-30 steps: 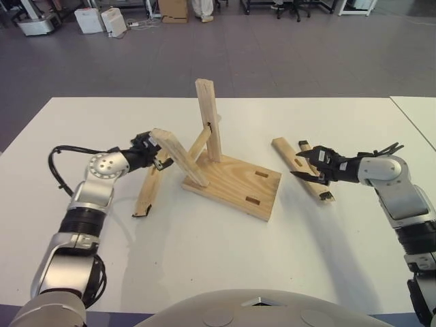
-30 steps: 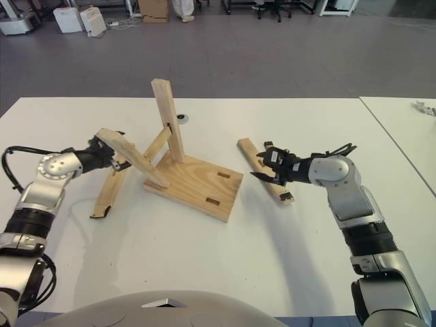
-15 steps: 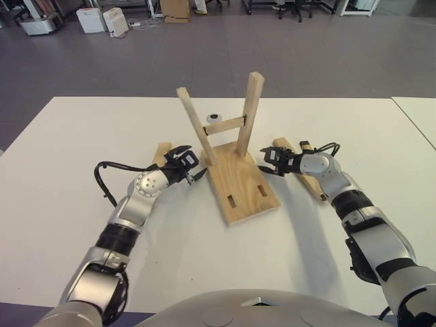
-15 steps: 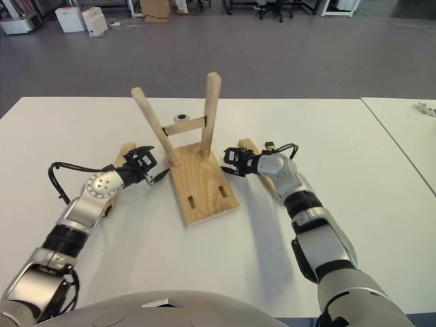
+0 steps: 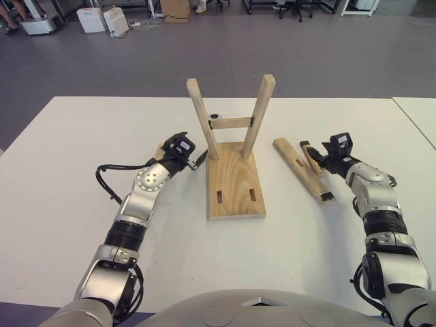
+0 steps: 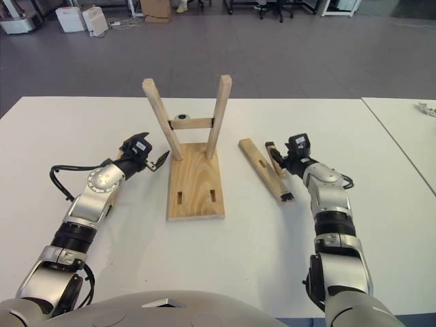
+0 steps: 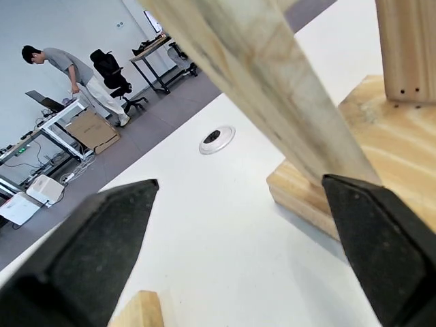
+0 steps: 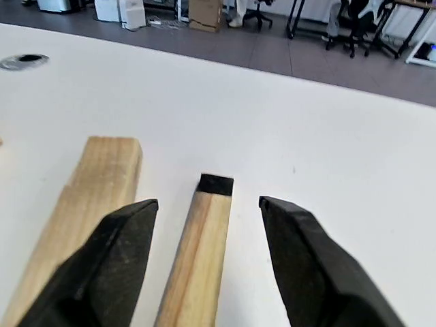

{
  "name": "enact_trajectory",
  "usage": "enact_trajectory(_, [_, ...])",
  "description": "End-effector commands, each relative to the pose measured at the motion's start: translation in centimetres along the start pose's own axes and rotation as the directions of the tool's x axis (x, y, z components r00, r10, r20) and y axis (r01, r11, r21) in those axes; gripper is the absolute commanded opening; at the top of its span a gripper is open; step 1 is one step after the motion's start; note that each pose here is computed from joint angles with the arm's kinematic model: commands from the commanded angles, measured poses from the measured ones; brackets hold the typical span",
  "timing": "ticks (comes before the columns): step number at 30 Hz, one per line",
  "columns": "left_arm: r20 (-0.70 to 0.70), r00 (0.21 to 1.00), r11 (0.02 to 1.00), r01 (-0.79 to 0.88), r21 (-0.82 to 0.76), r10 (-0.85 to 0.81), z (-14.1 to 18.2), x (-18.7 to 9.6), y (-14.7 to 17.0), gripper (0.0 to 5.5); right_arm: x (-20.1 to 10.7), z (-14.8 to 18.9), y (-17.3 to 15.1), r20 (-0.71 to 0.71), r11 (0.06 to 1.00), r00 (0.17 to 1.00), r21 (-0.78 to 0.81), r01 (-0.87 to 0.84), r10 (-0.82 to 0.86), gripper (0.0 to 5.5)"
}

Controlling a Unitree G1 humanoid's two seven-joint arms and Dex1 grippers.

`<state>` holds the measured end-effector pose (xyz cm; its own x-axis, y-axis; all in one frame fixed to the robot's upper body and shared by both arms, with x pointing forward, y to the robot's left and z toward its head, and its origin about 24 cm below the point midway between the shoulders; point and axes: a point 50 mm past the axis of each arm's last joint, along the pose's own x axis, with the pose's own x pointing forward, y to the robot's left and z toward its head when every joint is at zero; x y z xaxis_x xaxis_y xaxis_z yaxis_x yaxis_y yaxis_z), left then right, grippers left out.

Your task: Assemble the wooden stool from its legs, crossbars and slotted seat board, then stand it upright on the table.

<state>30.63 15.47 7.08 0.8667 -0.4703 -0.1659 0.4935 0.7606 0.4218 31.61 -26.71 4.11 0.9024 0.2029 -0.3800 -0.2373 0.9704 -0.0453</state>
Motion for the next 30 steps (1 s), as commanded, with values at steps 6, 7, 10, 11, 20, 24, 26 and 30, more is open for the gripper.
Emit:
enact_trajectory(6, [0.017, 1.000, 0.997, -0.005, -0.083, 0.006, 1.8, -1.8, -0.4, 4.42, -0.4, -4.0, 0.5, -0.195, 0.995, 0.981, 0.096, 0.015, 0.004, 2.46])
enact_trajectory(7, [0.022, 1.000, 0.996, -0.004, -0.090, 0.006, 2.2, -2.1, -0.4, 4.42, -0.4, -4.0, 0.7, -0.192, 0.996, 0.981, 0.094, 0.008, 0.010, 2.28])
enact_trajectory(10, [0.029, 1.000, 0.994, 0.001, -0.106, 0.002, 2.8, -2.3, -0.6, 4.42, -0.3, -3.4, 1.1, -0.166, 0.996, 0.986, 0.087, -0.008, 0.023, 1.78])
enact_trajectory(11, [0.029, 1.000, 0.994, 0.003, -0.108, 0.000, 2.9, -2.3, -0.7, 4.42, -0.3, -3.3, 1.2, -0.164, 0.996, 0.986, 0.086, -0.009, 0.023, 1.57])
enact_trajectory(20, [0.037, 0.999, 0.992, 0.024, -0.123, -0.019, 3.5, -2.0, -1.7, 4.42, -0.3, -3.5, 1.6, -0.211, 0.995, 0.977, 0.104, 0.004, 0.018, 2.22])
enact_trajectory(24, [0.035, 0.999, 0.992, 0.028, -0.124, -0.024, 3.5, -2.0, -1.9, 4.42, -0.2, -3.1, 1.5, -0.203, 0.997, 0.979, 0.078, 0.011, 0.005, 3.10])
enact_trajectory(26, [0.039, 0.999, 0.991, 0.029, -0.127, -0.024, 3.6, -1.9, -1.9, 4.42, -0.4, -3.7, 1.4, -0.227, 0.997, 0.974, 0.078, 0.011, 0.007, 2.85])
enact_trajectory(30, [0.077, 0.997, 0.981, 0.027, -0.190, -0.013, 4.5, -2.1, -1.9, 4.42, -0.7, -4.4, 1.5, -0.245, 0.995, 0.969, 0.103, 0.006, 0.020, 2.04])
